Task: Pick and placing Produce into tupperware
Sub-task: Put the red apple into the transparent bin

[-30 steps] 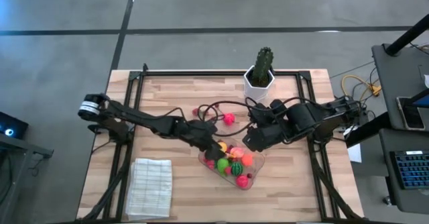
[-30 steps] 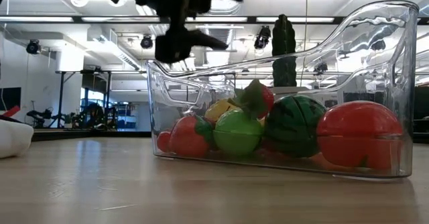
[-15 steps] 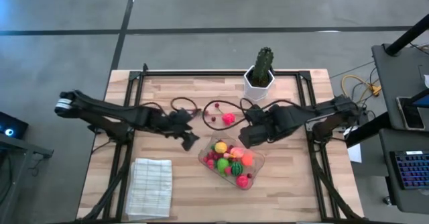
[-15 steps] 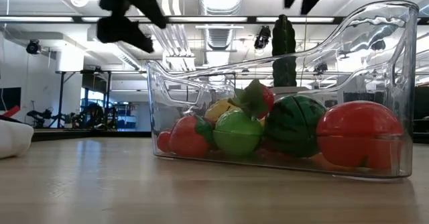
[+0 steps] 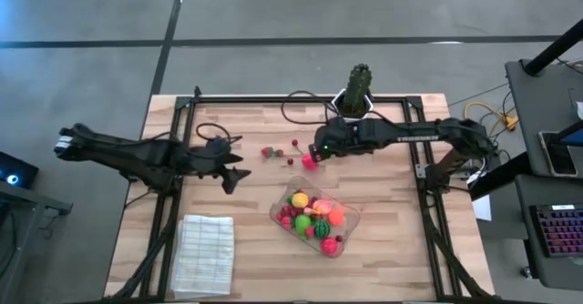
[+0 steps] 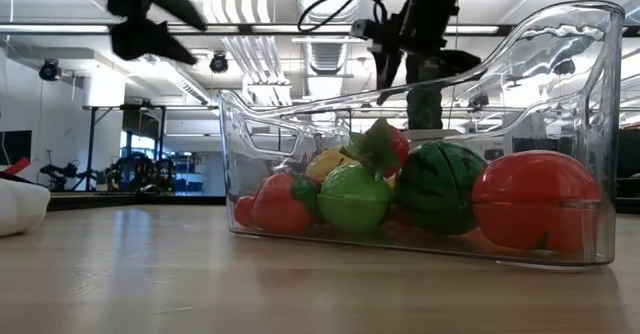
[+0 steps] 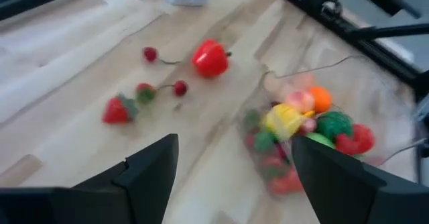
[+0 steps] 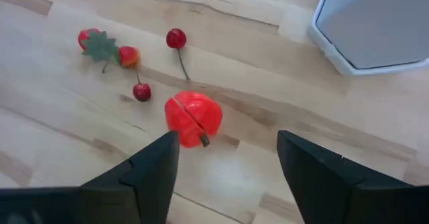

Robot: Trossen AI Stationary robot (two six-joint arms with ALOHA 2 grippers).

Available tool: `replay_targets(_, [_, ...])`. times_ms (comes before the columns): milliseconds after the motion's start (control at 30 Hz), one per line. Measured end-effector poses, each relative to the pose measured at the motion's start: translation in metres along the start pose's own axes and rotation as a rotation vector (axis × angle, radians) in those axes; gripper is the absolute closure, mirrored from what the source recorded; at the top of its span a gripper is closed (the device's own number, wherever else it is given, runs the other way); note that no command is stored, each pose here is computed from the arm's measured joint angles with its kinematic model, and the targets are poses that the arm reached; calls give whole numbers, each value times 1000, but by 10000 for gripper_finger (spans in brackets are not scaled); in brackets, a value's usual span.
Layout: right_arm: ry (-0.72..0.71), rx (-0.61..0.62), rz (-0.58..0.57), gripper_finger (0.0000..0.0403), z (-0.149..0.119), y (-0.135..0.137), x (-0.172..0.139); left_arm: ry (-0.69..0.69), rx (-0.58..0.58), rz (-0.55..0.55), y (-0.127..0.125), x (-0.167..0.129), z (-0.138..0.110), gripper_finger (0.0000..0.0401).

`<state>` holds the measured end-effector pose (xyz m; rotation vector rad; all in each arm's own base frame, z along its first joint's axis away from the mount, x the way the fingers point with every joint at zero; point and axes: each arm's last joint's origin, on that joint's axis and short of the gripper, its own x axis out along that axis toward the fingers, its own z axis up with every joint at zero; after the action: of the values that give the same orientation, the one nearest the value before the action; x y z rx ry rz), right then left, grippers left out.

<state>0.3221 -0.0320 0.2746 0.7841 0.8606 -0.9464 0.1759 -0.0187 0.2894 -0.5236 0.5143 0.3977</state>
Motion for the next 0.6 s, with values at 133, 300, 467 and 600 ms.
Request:
replay_targets(133, [-4,35,10,122,-2,3,3,-37,49,43,12,-4,-8,125])
replay_targets(300, [-51,154,28,75,-5,7,3,-111,190,127,21,-7,-9,125])
replay_targets(467, [-32,322,47,47,-13,5,14,-198,339,293,28,-9,-3,125])
replay_targets(600, [2,391,75,45,-32,7,21,-200,414,340,32,-9,0,125])
